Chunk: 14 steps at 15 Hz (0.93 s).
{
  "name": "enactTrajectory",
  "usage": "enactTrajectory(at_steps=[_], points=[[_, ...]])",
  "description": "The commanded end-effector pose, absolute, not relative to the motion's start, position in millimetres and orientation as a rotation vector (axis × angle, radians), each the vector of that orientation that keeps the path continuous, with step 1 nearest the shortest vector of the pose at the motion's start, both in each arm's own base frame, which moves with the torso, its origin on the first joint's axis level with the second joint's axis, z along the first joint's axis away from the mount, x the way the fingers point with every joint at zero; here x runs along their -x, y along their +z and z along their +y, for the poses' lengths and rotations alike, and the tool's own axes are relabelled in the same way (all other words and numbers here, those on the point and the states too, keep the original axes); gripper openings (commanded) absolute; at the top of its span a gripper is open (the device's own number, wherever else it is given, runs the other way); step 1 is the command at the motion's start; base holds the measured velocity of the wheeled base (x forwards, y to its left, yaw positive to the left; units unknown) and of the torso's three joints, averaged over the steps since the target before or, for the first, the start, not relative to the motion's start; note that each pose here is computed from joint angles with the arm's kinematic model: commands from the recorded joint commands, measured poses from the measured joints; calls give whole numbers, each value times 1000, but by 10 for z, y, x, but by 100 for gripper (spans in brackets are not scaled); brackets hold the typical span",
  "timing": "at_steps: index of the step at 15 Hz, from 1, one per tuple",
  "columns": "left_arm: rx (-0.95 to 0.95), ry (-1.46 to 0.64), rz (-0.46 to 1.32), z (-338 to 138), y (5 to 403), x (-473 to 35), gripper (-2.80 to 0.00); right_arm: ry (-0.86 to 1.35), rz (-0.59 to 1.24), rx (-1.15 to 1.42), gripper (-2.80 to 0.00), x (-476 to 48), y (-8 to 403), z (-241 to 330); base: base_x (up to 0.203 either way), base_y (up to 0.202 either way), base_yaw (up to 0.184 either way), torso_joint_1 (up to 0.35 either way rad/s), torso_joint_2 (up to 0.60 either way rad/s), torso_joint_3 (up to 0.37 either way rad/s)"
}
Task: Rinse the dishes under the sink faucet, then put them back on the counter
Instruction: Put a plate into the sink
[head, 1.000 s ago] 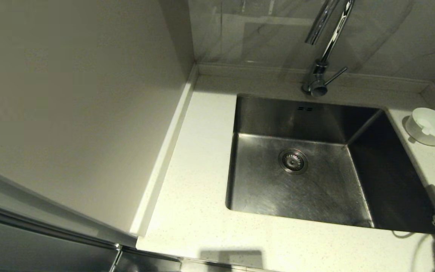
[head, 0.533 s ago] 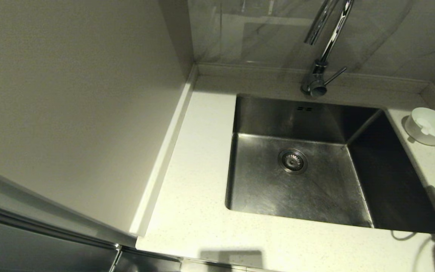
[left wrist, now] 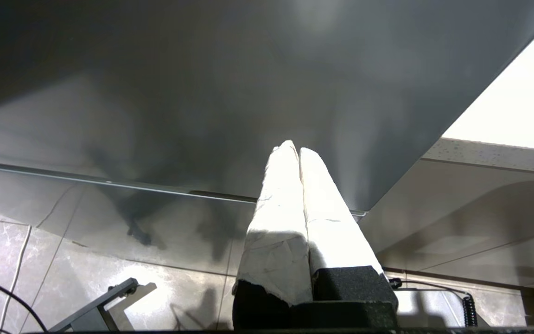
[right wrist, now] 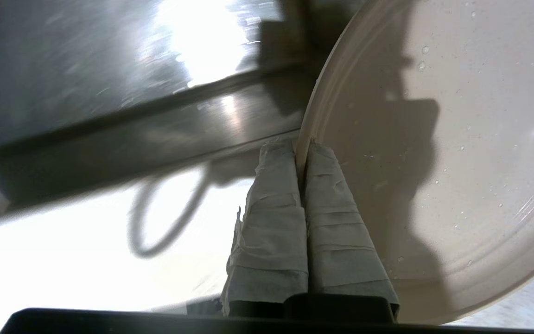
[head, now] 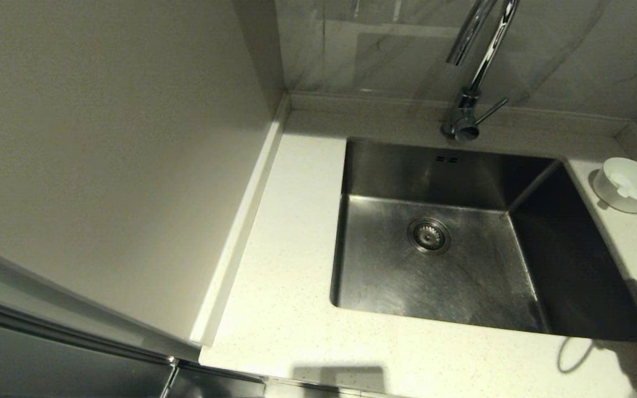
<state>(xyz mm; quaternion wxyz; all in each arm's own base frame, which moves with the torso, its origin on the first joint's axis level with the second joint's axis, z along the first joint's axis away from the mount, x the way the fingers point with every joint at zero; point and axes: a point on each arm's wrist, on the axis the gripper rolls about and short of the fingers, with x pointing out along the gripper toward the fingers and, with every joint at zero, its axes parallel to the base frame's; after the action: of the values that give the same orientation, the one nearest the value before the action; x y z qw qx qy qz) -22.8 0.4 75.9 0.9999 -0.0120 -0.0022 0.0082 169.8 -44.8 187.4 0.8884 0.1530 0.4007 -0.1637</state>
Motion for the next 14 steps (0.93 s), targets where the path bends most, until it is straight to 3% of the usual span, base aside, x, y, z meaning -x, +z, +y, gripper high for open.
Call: enactTrajectory(at_steps=[1, 9, 14], points=[[25, 17, -8, 4, 759, 230, -280, -226, 771, -274, -280, -1576, 2017, -230, 0, 0, 0, 0, 0, 0], [25, 17, -8, 4, 759, 230, -280, 144, 720, -180, -280, -1493, 2242, 343, 0, 0, 0, 0, 0, 0], [25, 17, -8, 4, 759, 230, -280, 334, 581, -574, -280, -1803, 2892, 570, 0, 0, 0, 0, 0, 0]])
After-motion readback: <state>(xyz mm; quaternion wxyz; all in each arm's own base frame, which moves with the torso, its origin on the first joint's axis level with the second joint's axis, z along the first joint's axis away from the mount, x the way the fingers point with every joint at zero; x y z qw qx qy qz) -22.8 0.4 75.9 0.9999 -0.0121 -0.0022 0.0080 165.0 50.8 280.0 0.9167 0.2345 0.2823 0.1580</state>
